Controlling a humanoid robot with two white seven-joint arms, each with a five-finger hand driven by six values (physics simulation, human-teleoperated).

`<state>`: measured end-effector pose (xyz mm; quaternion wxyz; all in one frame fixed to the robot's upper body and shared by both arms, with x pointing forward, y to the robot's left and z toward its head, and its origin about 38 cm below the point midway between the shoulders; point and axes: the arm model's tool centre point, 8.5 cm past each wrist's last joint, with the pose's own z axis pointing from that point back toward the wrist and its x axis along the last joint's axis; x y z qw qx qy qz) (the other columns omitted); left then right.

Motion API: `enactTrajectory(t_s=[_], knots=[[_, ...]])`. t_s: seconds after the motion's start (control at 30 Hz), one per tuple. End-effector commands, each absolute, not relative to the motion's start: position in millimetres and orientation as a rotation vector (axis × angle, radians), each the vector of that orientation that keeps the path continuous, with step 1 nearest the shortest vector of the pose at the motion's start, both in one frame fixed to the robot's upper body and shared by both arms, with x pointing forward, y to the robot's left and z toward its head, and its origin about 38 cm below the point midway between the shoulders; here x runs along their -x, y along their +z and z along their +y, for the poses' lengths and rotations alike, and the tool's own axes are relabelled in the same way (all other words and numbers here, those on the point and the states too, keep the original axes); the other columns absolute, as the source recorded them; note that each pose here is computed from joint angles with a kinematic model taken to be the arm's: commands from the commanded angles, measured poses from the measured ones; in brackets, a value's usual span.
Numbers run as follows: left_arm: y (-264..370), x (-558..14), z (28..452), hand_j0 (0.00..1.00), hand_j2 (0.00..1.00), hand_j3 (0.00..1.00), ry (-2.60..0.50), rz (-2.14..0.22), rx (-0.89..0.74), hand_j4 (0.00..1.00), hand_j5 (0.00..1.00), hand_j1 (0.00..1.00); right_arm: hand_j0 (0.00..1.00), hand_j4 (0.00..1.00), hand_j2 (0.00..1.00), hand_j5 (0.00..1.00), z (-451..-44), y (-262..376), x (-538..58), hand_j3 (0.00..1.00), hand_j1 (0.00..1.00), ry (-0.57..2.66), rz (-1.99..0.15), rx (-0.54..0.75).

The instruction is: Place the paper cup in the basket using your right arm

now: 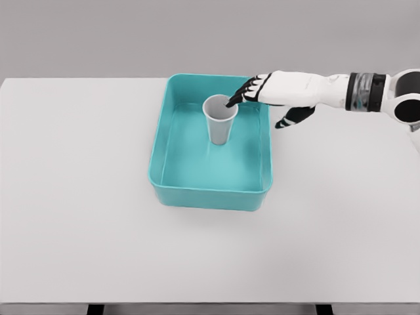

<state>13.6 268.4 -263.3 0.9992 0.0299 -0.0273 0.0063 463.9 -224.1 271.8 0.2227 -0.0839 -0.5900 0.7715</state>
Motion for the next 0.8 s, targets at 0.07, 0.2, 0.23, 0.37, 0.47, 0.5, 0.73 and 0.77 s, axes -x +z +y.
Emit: enactTrajectory(t_s=[0.07, 0.2, 0.23, 0.37, 0.47, 0.5, 0.73, 0.77], knots=[[-263, -14, 268, 1.0, 1.0, 1.0, 0.012, -0.054, -0.06, 1.0, 1.0, 1.0, 0.93, 0.93, 0.93, 0.93, -259, 353, -426, 0.93, 0.93, 2.056, -1.859, 0.455], [-263, -14, 268, 1.0, 1.0, 1.0, 0.012, -0.054, -0.06, 1.0, 1.0, 1.0, 0.93, 0.93, 0.93, 0.93, -257, 335, -404, 0.93, 0.93, 2.038, -1.895, 0.398], [-263, -14, 268, 1.0, 1.0, 1.0, 0.014, -0.054, -0.06, 1.0, 1.0, 1.0, 0.93, 0.93, 0.93, 0.93, -258, 331, -403, 0.93, 0.93, 2.03, -1.893, 0.39], [-263, -14, 268, 1.0, 1.0, 1.0, 0.012, -0.054, -0.06, 1.0, 1.0, 1.0, 0.94, 0.94, 0.94, 0.94, -286, 305, -394, 0.94, 0.94, 1.917, -1.865, 0.381], [-263, -14, 268, 1.0, 1.0, 1.0, 0.012, -0.054, -0.06, 1.0, 1.0, 1.0, 0.94, 0.94, 0.94, 0.94, -294, 288, -386, 0.94, 0.94, 1.869, -1.855, 0.361], [-263, -14, 268, 1.0, 1.0, 1.0, 0.012, -0.054, -0.06, 1.0, 1.0, 1.0, 0.94, 0.94, 0.94, 0.94, -295, 286, -383, 0.94, 0.94, 1.871, -1.847, 0.359], [-263, -14, 268, 1.0, 1.0, 1.0, 0.018, -0.056, -0.06, 1.0, 1.0, 1.0, 0.98, 0.98, 0.98, 0.98, -298, 283, -384, 0.98, 0.98, 1.865, -1.833, 0.353], [-263, -14, 268, 1.0, 1.0, 1.0, 0.009, -0.054, -0.058, 1.0, 1.0, 1.0, 0.99, 0.99, 0.99, 0.99, -299, 281, -383, 0.99, 0.99, 1.862, -1.83, 0.35]])
